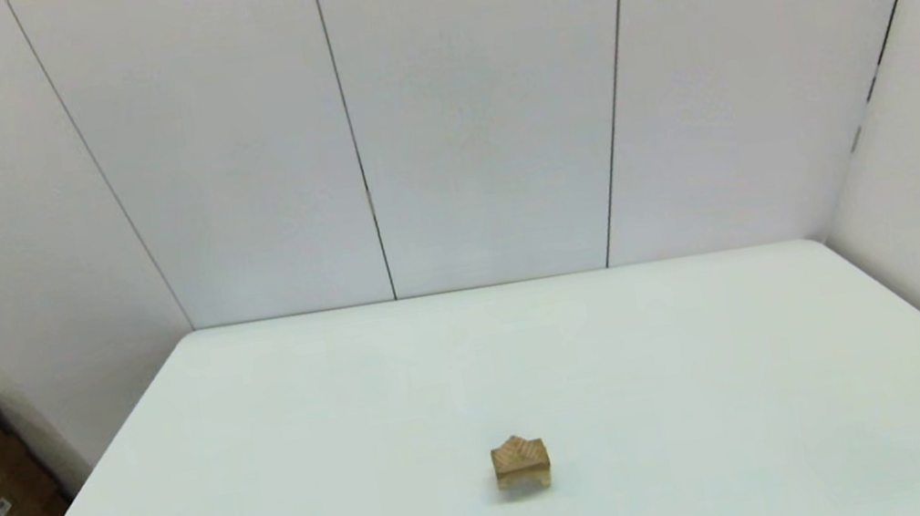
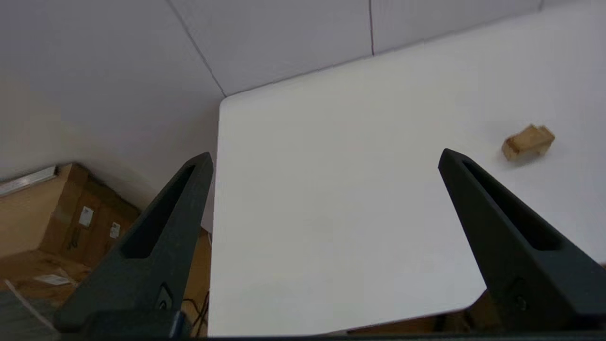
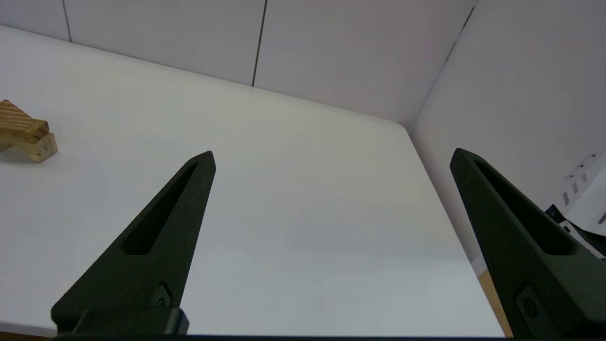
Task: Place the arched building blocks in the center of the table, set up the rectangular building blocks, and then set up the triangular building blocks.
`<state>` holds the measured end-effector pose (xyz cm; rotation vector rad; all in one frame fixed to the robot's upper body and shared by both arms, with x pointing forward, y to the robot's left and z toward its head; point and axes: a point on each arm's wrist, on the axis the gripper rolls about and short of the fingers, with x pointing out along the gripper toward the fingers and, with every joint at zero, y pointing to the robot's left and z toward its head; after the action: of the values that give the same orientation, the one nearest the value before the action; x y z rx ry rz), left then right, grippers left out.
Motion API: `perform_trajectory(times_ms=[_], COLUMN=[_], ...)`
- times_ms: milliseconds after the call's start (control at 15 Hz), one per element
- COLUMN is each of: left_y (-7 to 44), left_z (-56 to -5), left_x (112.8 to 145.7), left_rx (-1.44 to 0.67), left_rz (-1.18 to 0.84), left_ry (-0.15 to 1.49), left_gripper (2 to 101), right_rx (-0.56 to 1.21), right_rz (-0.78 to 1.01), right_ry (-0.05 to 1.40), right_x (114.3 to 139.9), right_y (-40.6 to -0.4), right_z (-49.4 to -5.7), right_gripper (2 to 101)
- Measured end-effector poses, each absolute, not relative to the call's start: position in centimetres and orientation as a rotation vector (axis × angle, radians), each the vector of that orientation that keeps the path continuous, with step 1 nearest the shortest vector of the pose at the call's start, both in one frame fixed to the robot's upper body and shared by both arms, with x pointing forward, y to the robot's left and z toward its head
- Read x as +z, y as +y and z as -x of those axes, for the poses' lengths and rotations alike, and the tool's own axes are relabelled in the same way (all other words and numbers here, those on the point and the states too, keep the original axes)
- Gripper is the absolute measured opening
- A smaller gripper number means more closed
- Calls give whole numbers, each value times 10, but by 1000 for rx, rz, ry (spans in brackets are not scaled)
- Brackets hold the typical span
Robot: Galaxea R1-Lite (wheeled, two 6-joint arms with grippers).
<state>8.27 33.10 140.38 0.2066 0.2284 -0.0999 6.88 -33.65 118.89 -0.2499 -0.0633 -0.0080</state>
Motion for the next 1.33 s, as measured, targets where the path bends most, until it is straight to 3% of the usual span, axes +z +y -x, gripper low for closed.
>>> perform_trajectory(times_ms=[467, 1333], left_y=[331, 332], left_z=[-29, -63], left_x=[1343, 1201], left_rx=[-100, -107], left_rz=[-203, -171], left_ry=[25, -20], left_gripper=[970, 977], right_rx=[-7, -7], right_rz=[250, 250], right_ry=[-64, -63], right_x=[1189, 1189], right_y=[-336, -336], right_z=[-69, -69], right_gripper=[980, 980])
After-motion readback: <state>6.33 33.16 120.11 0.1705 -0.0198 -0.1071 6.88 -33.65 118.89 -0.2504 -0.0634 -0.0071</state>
